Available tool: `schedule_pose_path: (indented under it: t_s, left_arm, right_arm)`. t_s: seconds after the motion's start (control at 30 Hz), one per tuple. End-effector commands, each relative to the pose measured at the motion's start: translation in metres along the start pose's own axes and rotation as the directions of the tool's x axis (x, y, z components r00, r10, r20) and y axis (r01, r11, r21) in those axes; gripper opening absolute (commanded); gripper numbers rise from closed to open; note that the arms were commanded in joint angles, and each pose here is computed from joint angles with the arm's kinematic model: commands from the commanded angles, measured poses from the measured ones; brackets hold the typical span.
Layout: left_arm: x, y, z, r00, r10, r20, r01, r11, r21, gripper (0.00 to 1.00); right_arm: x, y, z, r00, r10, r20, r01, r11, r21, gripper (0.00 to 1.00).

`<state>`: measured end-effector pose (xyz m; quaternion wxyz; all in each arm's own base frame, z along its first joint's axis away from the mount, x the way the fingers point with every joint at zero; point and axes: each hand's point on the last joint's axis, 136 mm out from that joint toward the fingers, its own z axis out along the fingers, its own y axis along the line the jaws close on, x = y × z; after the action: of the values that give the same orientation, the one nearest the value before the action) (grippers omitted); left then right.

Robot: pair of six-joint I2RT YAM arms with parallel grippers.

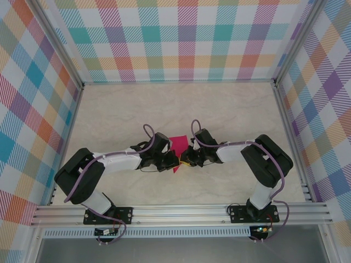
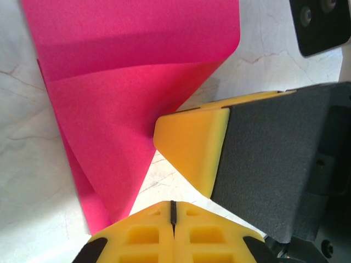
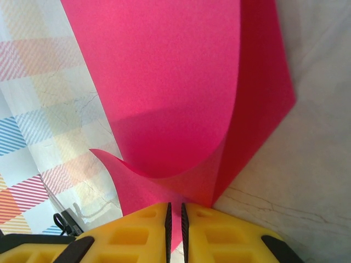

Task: Fold a paper plane with a square sheet of paper (pick it up from the middle)
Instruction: Third fold the triangle at the center of the table.

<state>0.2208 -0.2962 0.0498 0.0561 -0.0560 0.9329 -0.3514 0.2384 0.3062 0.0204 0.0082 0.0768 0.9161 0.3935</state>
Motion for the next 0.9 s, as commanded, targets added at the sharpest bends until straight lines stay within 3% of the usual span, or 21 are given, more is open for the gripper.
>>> schedule_pose_path:
  t_s: [0.0, 0.3, 0.87]
  left_arm:
    - [0.004, -0.003, 0.004, 0.999, 0.035, -0.015, -0.035, 0.999, -0.006, 0.02]
    - [-0.001, 0.018, 0.011, 1.000, 0.017, 0.004, -0.016, 0.994, -0.105, 0.01]
    - [0.001, 0.032, 0.013, 1.000, 0.002, 0.003, -0.002, 0.988, -0.157, 0.01]
  right_arm:
    - [-0.008, 0.006, -0.001, 1.000, 0.020, 0.020, -0.020, 1.000, 0.000, 0.16]
    - [-0.007, 0.009, -0.002, 1.000, 0.016, 0.014, -0.015, 1.000, -0.004, 0.16]
    - [-0.011, 0.014, -0.001, 1.000, -0.008, 0.017, 0.009, 1.000, -0.016, 0.16]
